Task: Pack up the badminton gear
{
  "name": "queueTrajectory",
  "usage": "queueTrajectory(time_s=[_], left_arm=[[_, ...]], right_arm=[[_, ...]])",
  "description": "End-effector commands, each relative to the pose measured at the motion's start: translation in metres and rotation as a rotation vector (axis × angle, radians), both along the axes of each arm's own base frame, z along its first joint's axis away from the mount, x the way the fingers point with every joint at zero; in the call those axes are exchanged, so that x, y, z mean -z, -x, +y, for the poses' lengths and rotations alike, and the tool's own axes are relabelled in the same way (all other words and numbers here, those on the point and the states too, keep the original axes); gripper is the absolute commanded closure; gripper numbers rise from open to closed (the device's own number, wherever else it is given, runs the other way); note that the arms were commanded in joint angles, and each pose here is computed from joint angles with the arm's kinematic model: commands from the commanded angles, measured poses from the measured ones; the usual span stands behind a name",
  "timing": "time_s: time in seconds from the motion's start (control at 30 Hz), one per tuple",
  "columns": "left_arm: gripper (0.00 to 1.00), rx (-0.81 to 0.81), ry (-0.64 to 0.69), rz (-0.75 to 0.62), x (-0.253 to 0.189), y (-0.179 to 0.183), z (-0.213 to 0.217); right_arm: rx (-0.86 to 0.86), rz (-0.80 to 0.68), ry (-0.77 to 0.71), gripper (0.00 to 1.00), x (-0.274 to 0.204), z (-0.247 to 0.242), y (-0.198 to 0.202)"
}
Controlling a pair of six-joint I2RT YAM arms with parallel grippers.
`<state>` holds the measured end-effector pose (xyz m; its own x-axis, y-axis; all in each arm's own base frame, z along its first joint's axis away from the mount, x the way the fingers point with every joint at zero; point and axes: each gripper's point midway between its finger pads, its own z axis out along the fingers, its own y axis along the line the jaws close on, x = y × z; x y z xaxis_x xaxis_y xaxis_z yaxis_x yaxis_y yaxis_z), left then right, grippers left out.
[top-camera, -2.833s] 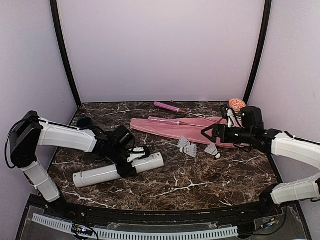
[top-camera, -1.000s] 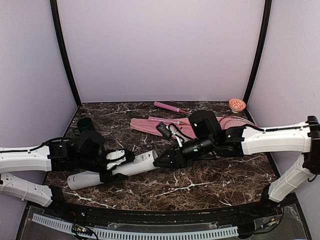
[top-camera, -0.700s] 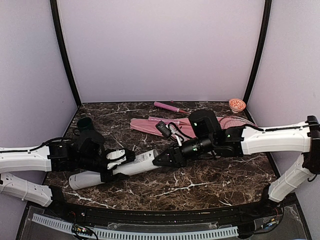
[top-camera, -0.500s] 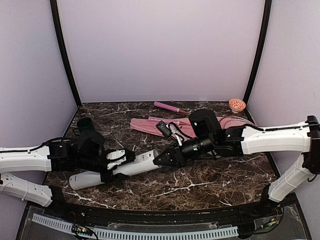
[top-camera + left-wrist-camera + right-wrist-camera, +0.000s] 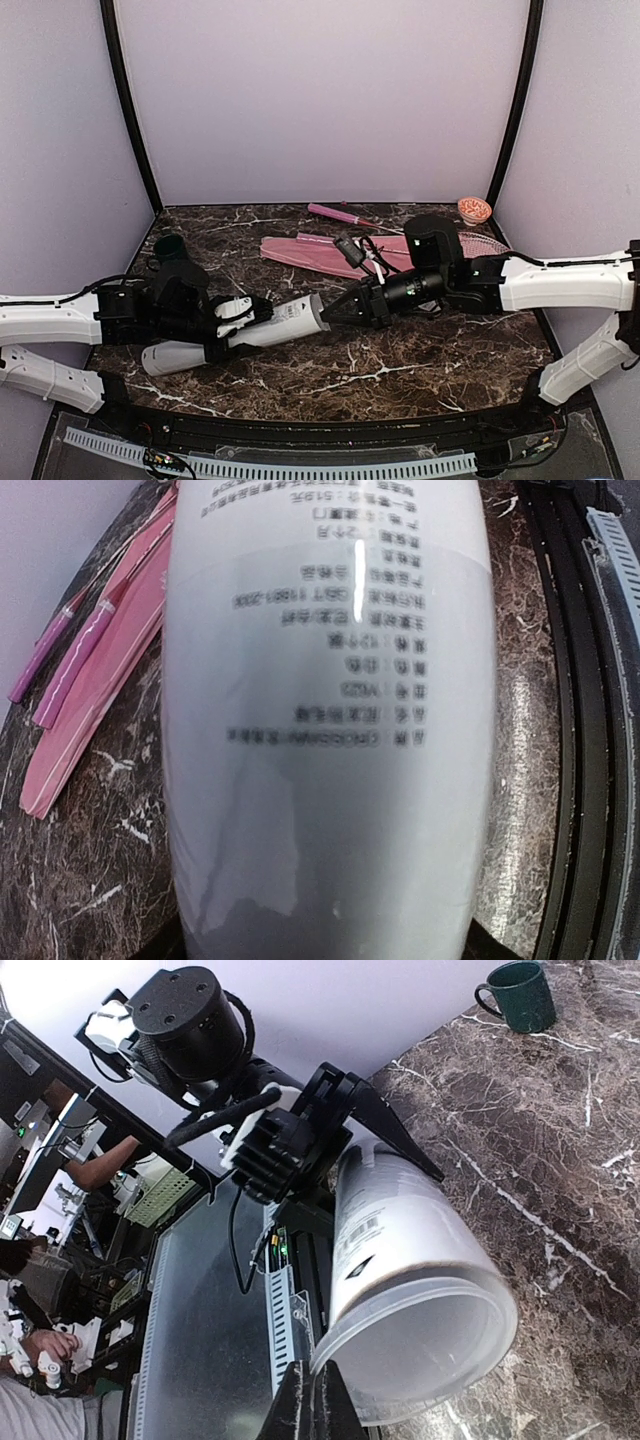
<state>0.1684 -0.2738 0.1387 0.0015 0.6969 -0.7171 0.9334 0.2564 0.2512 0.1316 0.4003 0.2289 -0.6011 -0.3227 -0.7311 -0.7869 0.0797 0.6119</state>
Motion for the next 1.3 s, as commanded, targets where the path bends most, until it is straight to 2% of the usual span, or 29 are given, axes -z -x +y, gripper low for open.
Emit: queueTrajectory(time_s=[0.0, 0.23, 0.4, 0.57, 0.97, 1.1, 1.27], left_arm=[[0.57, -0.051, -0.068, -0.016, 0.011, -0.006, 0.016], [0.58, -0.057, -0.07, -0.017, 0.011, -0.007, 0.016], [0.58, -0.078, -0.066, -0.019, 0.009, -0.009, 0.018], [0.57, -0.086, -0.067, -0.02, 0.009, -0.01, 0.019], [0.57, -0.081, -0.059, -0.012, 0.01, -0.008, 0.017], [0.57, -0.077, -0.056, -0.015, 0.01, -0.008, 0.017], [0.57, -0.078, -0.059, -0.013, 0.012, -0.009, 0.016]], right_arm=[[-0.033, 0.006, -0.076, 0.99, -0.022, -0.009, 0.006], [0.016, -0.007, -0.053, 1.0, -0.017, -0.024, 0.0], [0.16, -0.084, 0.176, 1.0, 0.029, -0.043, -0.023], [0.177, -0.11, 0.345, 1.0, 0.078, -0.044, -0.019], [0.219, -0.102, 0.558, 1.0, 0.158, -0.026, -0.035], [0.226, -0.102, 0.587, 0.93, 0.166, -0.024, -0.039], [0.239, -0.107, 0.586, 0.79, 0.16, -0.024, -0.041]])
